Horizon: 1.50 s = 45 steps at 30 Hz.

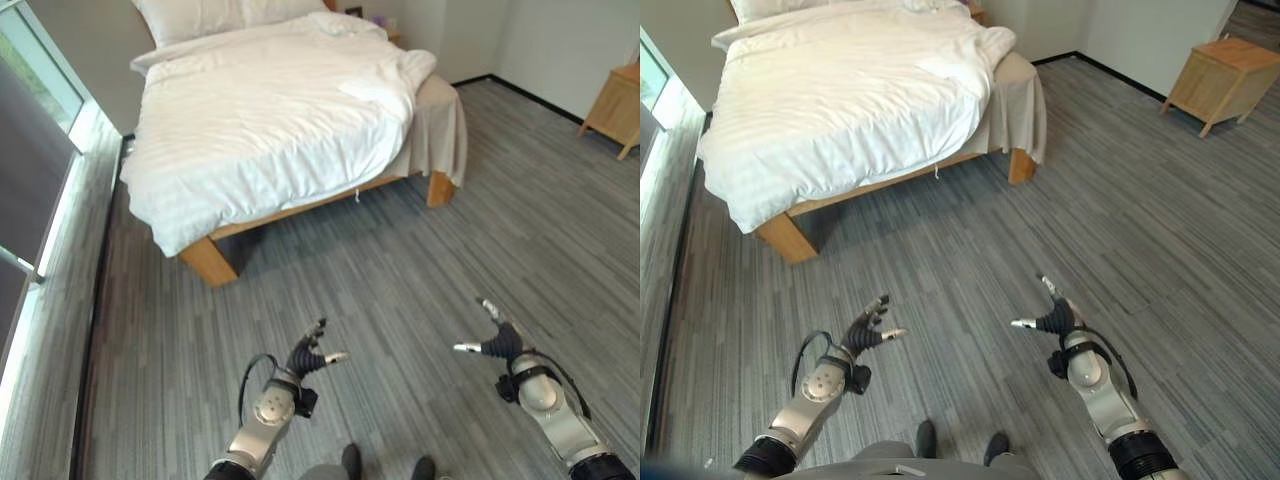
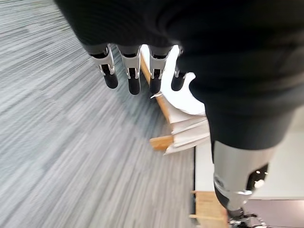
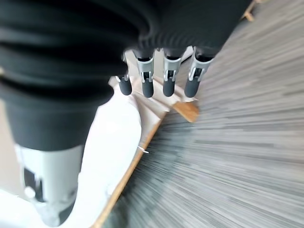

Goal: Making the bed.

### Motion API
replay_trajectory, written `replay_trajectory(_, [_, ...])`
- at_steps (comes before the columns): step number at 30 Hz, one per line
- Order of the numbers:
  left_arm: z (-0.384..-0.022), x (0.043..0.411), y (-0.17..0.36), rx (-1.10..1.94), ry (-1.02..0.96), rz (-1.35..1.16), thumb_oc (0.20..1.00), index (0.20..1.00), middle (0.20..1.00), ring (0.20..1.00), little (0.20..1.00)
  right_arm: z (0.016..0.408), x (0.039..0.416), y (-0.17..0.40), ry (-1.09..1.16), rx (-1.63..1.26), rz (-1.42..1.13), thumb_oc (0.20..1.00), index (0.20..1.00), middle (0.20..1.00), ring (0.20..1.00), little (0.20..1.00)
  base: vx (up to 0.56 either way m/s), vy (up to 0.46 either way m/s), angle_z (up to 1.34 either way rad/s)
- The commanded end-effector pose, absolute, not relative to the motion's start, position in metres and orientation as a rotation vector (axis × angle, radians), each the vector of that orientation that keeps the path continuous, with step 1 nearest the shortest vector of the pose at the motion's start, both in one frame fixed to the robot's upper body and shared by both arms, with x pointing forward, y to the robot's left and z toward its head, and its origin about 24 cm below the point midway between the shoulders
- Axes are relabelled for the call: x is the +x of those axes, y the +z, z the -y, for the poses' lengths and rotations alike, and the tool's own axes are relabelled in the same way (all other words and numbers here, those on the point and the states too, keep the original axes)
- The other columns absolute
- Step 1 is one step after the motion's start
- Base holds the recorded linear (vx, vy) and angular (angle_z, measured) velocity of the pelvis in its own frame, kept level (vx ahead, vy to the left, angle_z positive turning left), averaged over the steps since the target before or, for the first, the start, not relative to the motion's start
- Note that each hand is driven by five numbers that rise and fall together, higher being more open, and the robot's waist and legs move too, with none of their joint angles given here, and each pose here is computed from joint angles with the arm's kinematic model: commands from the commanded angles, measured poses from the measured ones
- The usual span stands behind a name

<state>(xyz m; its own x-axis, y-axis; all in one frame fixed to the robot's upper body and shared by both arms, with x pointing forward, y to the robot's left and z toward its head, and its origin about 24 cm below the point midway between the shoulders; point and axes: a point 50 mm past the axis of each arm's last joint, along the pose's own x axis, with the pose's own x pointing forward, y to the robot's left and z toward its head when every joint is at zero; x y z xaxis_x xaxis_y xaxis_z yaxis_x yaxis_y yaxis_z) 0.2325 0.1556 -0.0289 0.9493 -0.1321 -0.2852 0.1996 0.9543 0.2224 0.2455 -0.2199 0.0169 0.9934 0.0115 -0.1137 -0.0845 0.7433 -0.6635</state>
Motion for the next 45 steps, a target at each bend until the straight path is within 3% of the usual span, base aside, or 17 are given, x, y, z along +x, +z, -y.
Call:
replay_trajectory(1, [-0.147,0.257,0.001,0.221,-0.178,-0.108,1.000,1.000,1.000,1.000,1.000,0.211,0.263,0.059,0.054,-0.766,0.117,1.000,1.000,1.000,1.000,1.000,0.00,0.000,0.00])
replay_trajectory(10, [-0.147,0.259,0.020,0.180,-0.174,-0.020,1.000,1.000,1.000,1.000,1.000,0.212,0.256,0.053,0.057,-0.736,0.089,1.000,1.000,1.000,1.000,1.000,0.05,0.035,-0.08])
replay_trajectory(17, [-0.156,0.264,0.055,-0.022,-0.105,0.121,1.000,1.000,1.000,1.000,1.000,0.216,0.261,0.077,-0.033,-0.715,0.198,1.000,1.000,1.000,1.000,1.000,0.08,0.102,0.00])
replay_trajectory(19, [-0.151,0.263,0.058,-0.094,-0.123,0.131,1.000,1.000,1.000,1.000,1.000,0.215,0.258,0.075,-0.048,-0.659,0.195,1.000,1.000,1.000,1.000,1.000,0.05,0.108,-0.03])
replay_trajectory(20, [-0.145,0.262,0.059,-0.184,-0.137,0.130,1.000,1.000,1.000,1.000,1.000,0.213,0.253,0.069,-0.072,-0.461,0.174,1.000,1.000,1.000,1.000,1.000,0.03,0.079,-0.03])
replay_trajectory(22, [-0.142,0.262,0.060,-0.220,-0.146,0.129,1.000,1.000,1.000,1.000,1.000,0.213,0.251,0.067,-0.094,-0.356,0.170,1.000,1.000,1.000,1.000,1.000,0.07,0.176,0.02])
replay_trajectory(29, [-0.148,0.268,0.069,-0.147,-0.123,0.173,1.000,1.000,1.000,1.000,1.000,0.216,0.257,0.089,-0.096,-0.465,0.258,1.000,1.000,1.000,1.000,1.000,0.13,0.158,0.15])
replay_trajectory(38, [-0.155,0.269,0.064,-0.010,-0.123,0.161,1.000,1.000,1.000,1.000,1.000,0.213,0.253,0.079,-0.081,-0.551,0.226,1.000,1.000,1.000,1.000,1.000,0.42,-0.053,0.23])
replay_trajectory(45, [-0.160,0.278,0.068,0.070,-0.100,0.173,1.000,1.000,1.000,1.000,1.000,0.231,0.260,0.096,-0.088,-0.711,0.271,1.000,1.000,1.000,1.000,1.000,0.36,-0.109,0.13])
